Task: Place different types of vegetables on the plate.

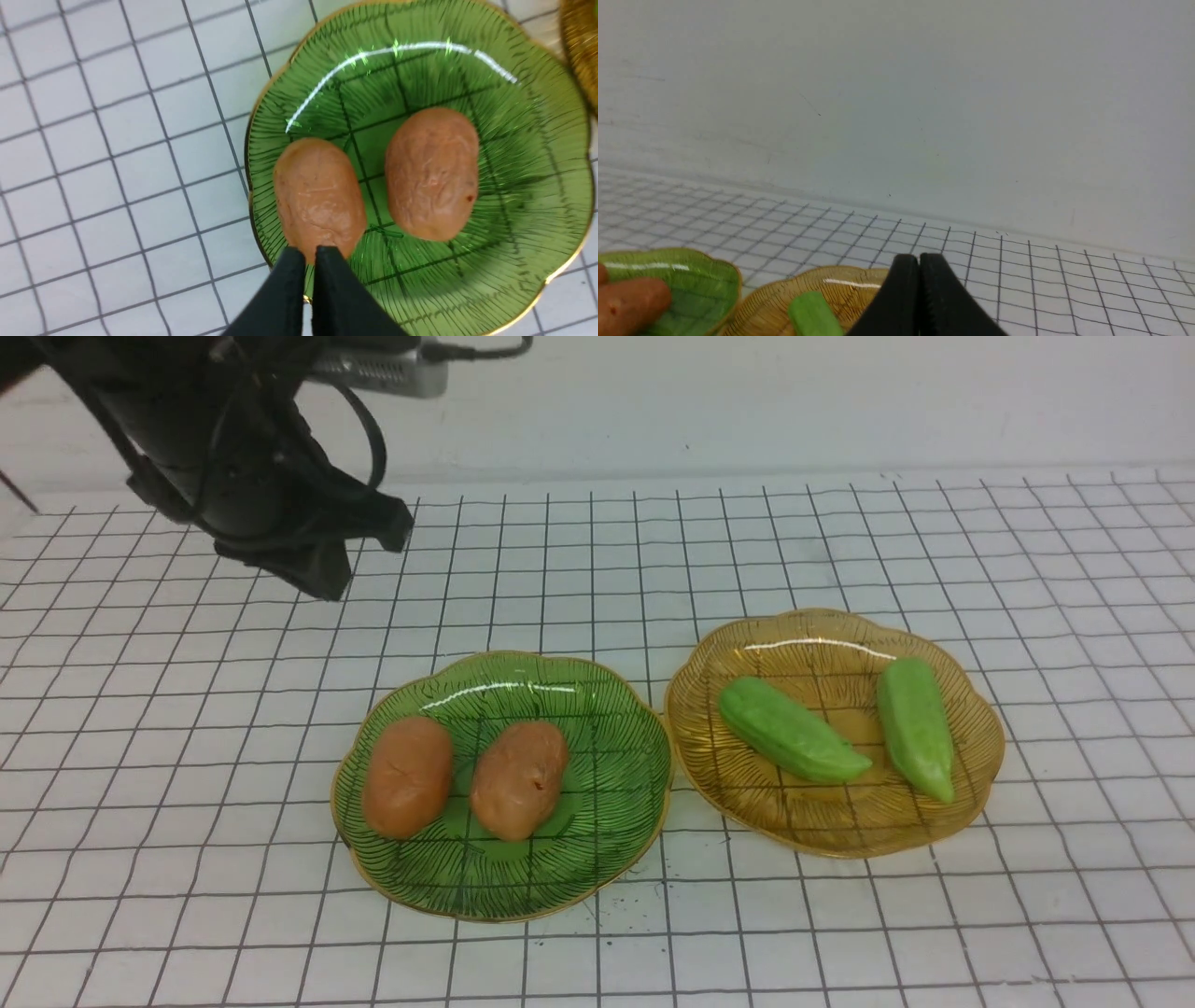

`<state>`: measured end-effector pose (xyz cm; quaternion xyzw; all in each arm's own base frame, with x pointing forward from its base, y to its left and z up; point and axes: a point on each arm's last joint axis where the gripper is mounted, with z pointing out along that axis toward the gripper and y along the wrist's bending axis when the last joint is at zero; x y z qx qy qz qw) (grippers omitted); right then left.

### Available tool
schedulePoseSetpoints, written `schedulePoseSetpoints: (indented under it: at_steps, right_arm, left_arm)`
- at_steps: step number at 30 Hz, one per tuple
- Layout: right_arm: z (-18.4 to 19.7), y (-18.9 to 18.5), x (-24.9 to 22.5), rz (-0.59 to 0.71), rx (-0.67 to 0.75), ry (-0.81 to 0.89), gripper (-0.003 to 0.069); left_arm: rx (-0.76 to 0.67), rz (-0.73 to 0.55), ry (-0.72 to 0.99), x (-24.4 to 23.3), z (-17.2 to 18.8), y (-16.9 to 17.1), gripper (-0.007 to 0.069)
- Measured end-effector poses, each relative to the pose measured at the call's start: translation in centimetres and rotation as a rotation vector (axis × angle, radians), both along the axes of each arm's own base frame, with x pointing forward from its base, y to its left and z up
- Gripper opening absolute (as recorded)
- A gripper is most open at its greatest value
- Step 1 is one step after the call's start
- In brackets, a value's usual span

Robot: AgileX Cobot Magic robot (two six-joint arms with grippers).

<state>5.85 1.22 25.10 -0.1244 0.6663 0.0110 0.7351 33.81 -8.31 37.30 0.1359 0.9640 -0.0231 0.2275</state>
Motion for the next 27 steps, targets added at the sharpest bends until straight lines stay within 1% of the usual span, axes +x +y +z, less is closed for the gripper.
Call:
schedulePoseSetpoints:
  at_steps: [3,4,5,8,11,13,15,23,27]
  right_arm:
    - [-1.8,-0.1,-0.1,-0.005,-0.055,0.012,-0.0015]
    - [-3.4,-0.1,-0.2,-0.006,-0.091,0.03,-0.0015]
    - [-4.2,-0.1,-0.2,-0.006,-0.103,0.044,-0.0015]
    - [-5.6,0.0,-0.3,-0.003,-0.151,0.085,-0.0015]
    - [-6.1,-0.2,-0.3,-0.02,-0.208,0.128,-0.0015]
    - [-6.4,-0.5,-0.3,-0.064,-0.259,0.161,-0.0015]
    - [-6.5,-0.6,-0.3,-0.08,-0.288,0.168,-0.0015]
    - [-6.5,-0.6,-0.2,-0.084,-0.305,0.168,-0.0015]
    - [-6.5,-0.6,-0.2,-0.084,-0.306,0.168,-0.0015]
  left_arm:
    - [-0.005,0.0,-0.02,-0.6,0.8,0.1,0.0001]
    - [-0.006,0.0,-0.026,-0.9,1.1,0.2,0.0001]
    - [-0.007,0.0,-0.029,-1.1,1.3,0.3,0.0001]
    - [-0.011,0.0,-0.043,-1.7,2.0,0.4,0.0001]
    - [-0.04,-0.004,-0.07,-2.6,3.1,0.4,0.0001]
    - [-0.065,-0.008,-0.09,-3.4,3.9,0.5,0.0001]
    - [-0.089,-0.013,-0.113,-4.3,4.8,0.5,0.0001]
    - [-0.119,-0.018,-0.204,-7.8,7.6,1.3,0.0001]
    - [-0.124,-0.019,-0.226,-10.2,8.1,1.9,0.0001]
